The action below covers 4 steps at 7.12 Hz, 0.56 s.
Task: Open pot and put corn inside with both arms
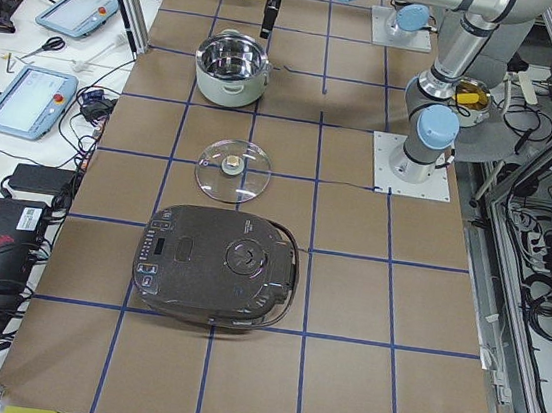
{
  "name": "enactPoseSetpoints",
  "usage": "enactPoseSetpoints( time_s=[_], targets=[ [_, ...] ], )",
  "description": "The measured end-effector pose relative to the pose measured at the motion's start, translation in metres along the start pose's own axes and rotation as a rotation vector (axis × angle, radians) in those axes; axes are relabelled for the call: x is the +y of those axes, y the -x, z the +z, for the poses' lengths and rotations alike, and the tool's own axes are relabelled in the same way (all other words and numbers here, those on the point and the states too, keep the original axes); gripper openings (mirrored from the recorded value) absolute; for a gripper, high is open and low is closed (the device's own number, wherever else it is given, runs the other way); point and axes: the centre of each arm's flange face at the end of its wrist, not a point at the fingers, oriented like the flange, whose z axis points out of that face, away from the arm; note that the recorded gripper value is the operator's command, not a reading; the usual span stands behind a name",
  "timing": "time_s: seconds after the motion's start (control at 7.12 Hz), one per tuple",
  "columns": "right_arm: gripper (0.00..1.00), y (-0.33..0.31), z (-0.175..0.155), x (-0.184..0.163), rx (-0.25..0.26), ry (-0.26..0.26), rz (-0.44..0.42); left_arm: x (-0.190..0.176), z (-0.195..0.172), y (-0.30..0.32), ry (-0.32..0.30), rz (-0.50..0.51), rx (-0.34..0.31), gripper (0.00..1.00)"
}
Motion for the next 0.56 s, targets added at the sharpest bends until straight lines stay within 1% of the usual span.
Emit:
enactPoseSetpoints(
  time_s=[0.14,0.28,0.56],
  targets=[
    [0.10,0.050,-0.015,0.003,-0.015,-0.009,0.042,-0.001,0.002,-0.001,0.003,0.000,0.009,1.00],
    [0.10,0.107,-0.027,0.012,-0.033,-0.021,0.061,0.000,0.001,-0.001,0.002,0.000,0.012,1.00],
    [0.10,0.210,-0.045,0.039,-0.077,-0.043,0.053,0.005,0.000,-0.002,0.005,0.001,0.014,1.00]
  ],
)
